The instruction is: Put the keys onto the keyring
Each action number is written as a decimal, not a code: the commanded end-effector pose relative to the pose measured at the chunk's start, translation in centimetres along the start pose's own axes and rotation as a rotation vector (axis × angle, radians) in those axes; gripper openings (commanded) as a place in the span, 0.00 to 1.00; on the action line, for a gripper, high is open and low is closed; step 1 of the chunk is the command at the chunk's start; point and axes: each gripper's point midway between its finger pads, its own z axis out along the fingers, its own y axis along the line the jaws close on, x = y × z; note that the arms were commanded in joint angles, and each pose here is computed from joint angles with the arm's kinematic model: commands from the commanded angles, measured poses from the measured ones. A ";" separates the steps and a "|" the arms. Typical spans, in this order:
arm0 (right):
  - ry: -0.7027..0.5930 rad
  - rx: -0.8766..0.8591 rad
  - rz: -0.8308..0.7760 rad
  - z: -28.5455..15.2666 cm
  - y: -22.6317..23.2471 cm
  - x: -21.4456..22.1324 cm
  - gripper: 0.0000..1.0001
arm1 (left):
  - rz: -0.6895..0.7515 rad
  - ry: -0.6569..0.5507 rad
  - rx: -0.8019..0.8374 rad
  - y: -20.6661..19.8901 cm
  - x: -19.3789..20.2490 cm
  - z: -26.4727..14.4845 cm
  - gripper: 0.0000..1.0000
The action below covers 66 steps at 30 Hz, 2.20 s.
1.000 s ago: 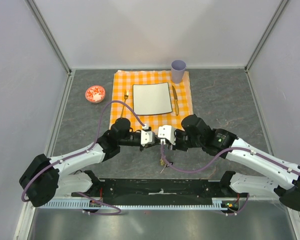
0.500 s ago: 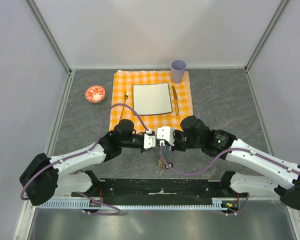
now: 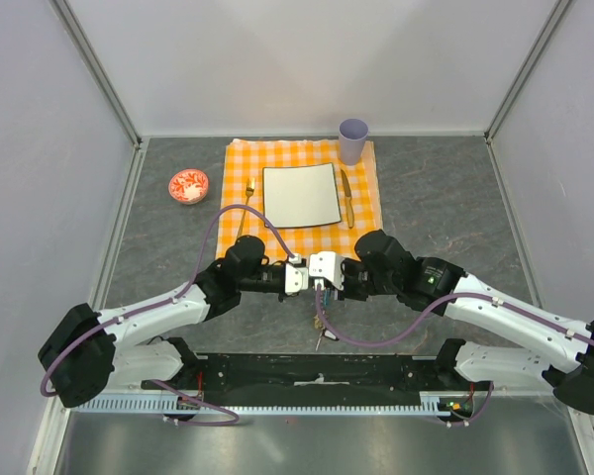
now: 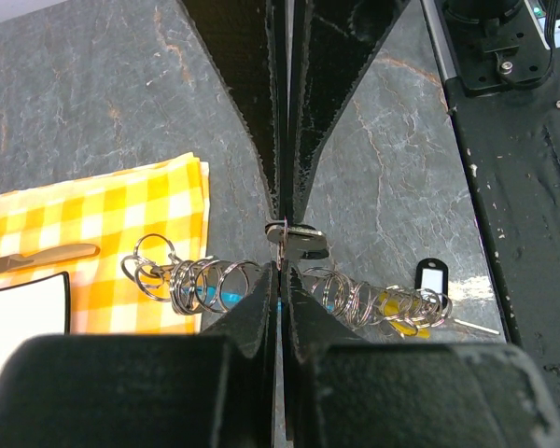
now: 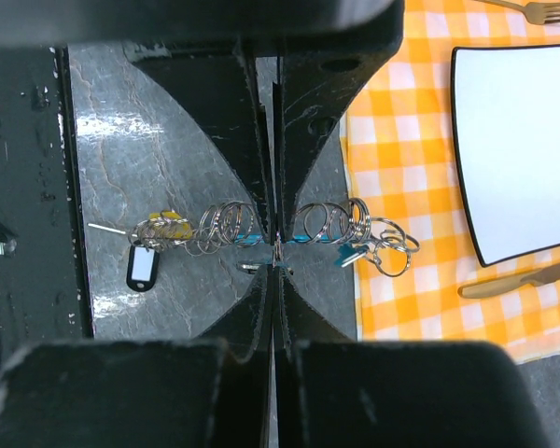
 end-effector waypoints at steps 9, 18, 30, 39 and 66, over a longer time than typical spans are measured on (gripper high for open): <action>-0.013 0.062 -0.004 -0.2 -1.0 -0.3 0.00 | 0.111 -0.104 -0.019 1.1 -3.7 -0.2 0.02; -0.010 0.053 -0.003 0.0 -0.8 -0.1 0.00 | 0.111 -0.107 -0.019 1.1 -3.8 -0.3 0.02; 0.000 0.084 -0.004 -0.6 -1.2 0.1 0.00 | 0.108 -0.096 -0.028 1.3 -3.6 -0.2 0.02; -0.004 0.067 -0.002 -0.3 -1.0 -0.1 0.00 | 0.108 -0.102 -0.014 1.0 -3.7 -0.2 0.02; -0.027 0.045 -0.001 -0.3 -0.6 -0.6 0.00 | 0.111 -0.108 -0.030 1.2 -3.9 -0.3 0.02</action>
